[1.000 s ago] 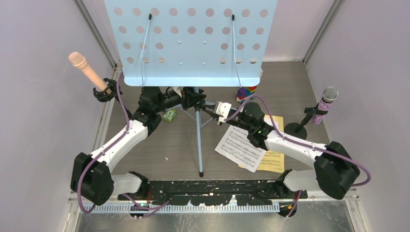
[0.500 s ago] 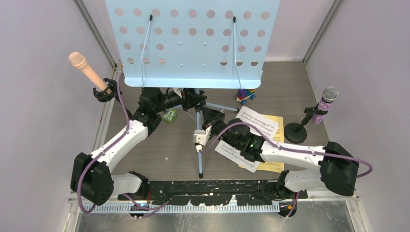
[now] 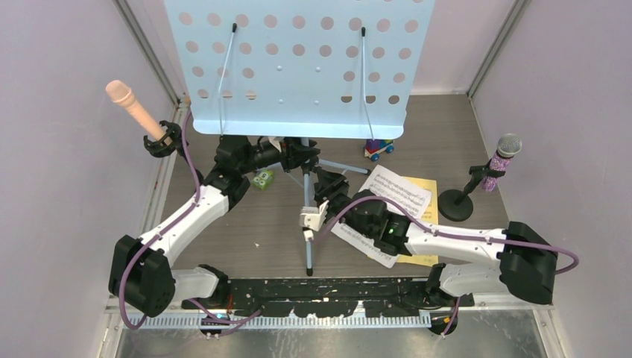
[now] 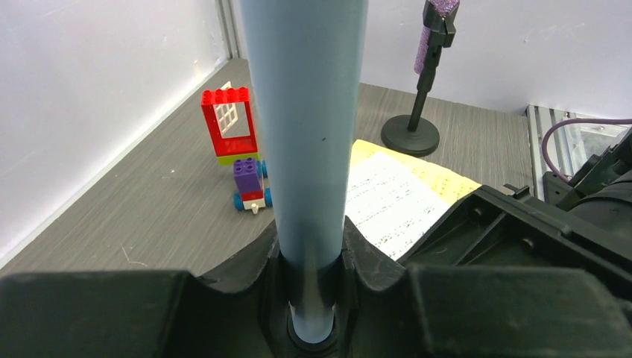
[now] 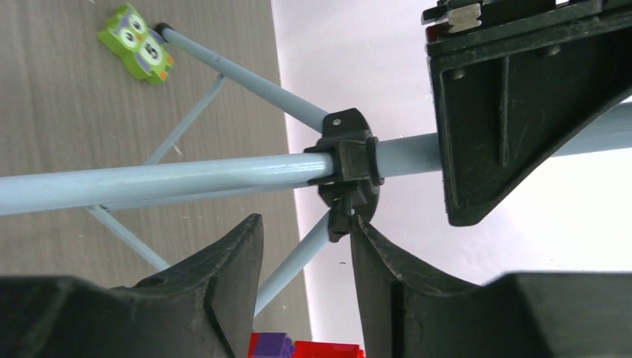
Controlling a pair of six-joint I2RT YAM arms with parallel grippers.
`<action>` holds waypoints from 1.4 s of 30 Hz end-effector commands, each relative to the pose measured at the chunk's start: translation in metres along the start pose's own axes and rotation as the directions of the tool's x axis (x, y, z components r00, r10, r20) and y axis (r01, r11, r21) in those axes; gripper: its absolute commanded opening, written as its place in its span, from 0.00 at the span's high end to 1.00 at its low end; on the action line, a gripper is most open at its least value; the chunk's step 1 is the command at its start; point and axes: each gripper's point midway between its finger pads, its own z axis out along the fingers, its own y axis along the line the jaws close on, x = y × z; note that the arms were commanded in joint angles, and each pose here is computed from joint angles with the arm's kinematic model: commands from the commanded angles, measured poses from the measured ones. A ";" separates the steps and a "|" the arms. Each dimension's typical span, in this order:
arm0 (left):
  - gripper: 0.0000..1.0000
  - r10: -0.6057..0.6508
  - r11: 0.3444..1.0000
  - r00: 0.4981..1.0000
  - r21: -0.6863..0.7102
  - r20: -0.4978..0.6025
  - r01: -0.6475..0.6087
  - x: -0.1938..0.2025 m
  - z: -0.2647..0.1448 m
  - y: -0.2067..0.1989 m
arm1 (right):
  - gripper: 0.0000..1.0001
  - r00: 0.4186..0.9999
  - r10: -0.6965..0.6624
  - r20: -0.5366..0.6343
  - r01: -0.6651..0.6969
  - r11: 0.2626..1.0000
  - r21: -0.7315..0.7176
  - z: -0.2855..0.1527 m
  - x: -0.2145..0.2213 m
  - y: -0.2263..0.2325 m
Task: Pack up the instrument practice props
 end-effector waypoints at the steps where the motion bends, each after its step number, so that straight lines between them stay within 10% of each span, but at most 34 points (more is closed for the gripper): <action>1: 1.00 0.020 0.997 1.000 0.075 0.011 -0.021 -0.009 0.001 -0.014 | 0.46 0.993 0.105 0.061 -0.102 0.993 -0.051 -0.015 -0.011 0.013; 7: 1.00 0.020 0.997 1.000 0.073 0.013 -0.021 -0.010 0.001 -0.014 | 0.39 0.936 0.334 0.111 -0.339 0.940 0.036 -0.038 -0.013 0.000; 11: 1.00 0.018 0.997 1.000 0.073 0.012 -0.019 -0.010 0.001 -0.014 | 0.35 0.777 0.603 0.180 -0.627 0.766 0.141 -0.052 -0.004 -0.004; 17: 1.00 0.013 0.997 1.000 0.074 0.011 -0.014 -0.009 0.002 -0.014 | 0.22 0.128 0.940 0.315 -0.920 -0.006 0.391 -0.071 0.040 -0.024; 28: 1.00 0.010 0.996 1.000 0.087 0.016 -0.011 -0.012 0.003 -0.016 | 0.29 -0.568 0.717 0.403 -0.671 -0.687 0.278 -0.069 0.021 -0.021; 42: 1.00 0.030 0.991 0.999 0.128 0.039 -0.035 -0.033 0.010 -0.016 | 0.38 -0.886 0.359 0.292 -0.384 -0.923 -0.031 -0.044 -0.001 -0.046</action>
